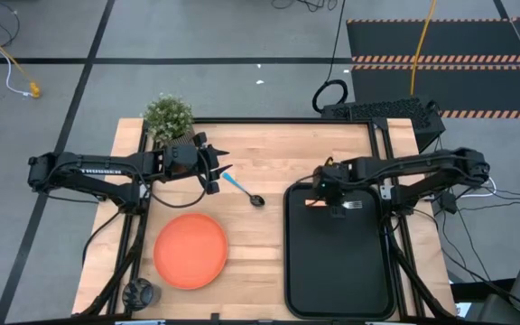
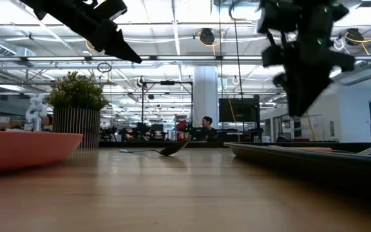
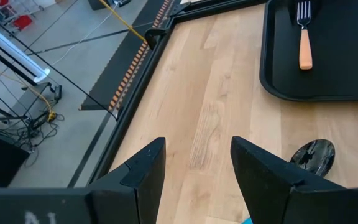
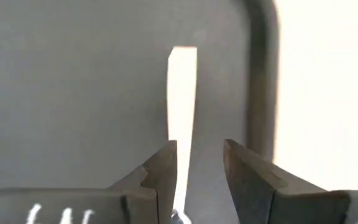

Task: Pick and place plate/cup/fork/spoon on tray
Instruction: Put the blue spoon to the bottom of orange fork on the black table tray

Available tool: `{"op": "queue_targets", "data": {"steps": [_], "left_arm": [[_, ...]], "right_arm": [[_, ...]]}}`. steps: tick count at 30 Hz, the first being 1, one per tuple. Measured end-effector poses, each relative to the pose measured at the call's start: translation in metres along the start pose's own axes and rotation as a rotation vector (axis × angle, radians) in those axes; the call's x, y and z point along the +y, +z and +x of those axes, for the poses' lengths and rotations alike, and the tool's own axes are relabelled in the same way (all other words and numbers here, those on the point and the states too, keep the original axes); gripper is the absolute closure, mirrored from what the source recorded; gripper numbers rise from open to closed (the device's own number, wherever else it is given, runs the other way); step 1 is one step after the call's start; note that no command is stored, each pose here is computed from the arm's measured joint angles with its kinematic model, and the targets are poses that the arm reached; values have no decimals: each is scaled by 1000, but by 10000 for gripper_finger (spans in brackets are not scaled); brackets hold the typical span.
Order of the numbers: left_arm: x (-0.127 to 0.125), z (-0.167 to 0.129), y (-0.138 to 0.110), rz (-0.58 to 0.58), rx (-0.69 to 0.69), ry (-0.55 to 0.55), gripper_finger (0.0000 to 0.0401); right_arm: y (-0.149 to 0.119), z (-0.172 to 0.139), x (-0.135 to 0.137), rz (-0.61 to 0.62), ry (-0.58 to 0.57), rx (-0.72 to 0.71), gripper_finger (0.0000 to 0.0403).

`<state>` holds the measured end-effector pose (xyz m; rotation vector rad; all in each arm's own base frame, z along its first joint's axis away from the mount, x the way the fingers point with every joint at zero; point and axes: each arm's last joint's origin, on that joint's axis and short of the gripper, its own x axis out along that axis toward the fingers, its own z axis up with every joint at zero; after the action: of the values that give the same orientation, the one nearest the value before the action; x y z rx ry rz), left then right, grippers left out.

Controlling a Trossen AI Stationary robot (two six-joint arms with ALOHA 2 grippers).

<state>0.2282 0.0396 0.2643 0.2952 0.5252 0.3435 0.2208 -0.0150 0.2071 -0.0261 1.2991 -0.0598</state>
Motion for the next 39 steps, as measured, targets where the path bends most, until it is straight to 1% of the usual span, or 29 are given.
{"op": "queue_targets", "data": {"steps": [3,6,8,11,15,19,21,25,31,34,37,39], "left_arm": [[0,0,0,0,-1,0,215],[0,0,1,2,-8,4,215],[1,-1,2,12,-17,15,215],[5,-11,7,-2,-72,33,215],[12,-32,15,-37,-160,41,215],[16,-55,19,-63,-264,-25,215],[18,-64,17,-83,-301,-42,215],[19,-76,7,-119,-338,-39,215],[21,-95,-7,-174,-458,-18,215],[21,-104,-12,-192,-541,-49,215],[20,-110,-17,-201,-585,-87,215],[20,-113,-20,-217,-601,-89,215]], "right_arm": [[22,-19,2,33,-43,-104,282],[48,-32,2,161,-85,-200,281],[65,-36,1,244,-82,-226,279],[92,-32,2,304,-43,-254,268],[124,-12,3,323,-14,-255,246],[153,15,-3,282,-28,-265,222],[166,27,-7,270,-28,-262,213],[189,53,-15,262,-20,-260,204],[207,83,-31,261,-39,-246,206],[211,97,-34,264,0,-257,206],[214,110,-35,274,36,-273,206],[213,118,-35,273,34,-257,206]]}}
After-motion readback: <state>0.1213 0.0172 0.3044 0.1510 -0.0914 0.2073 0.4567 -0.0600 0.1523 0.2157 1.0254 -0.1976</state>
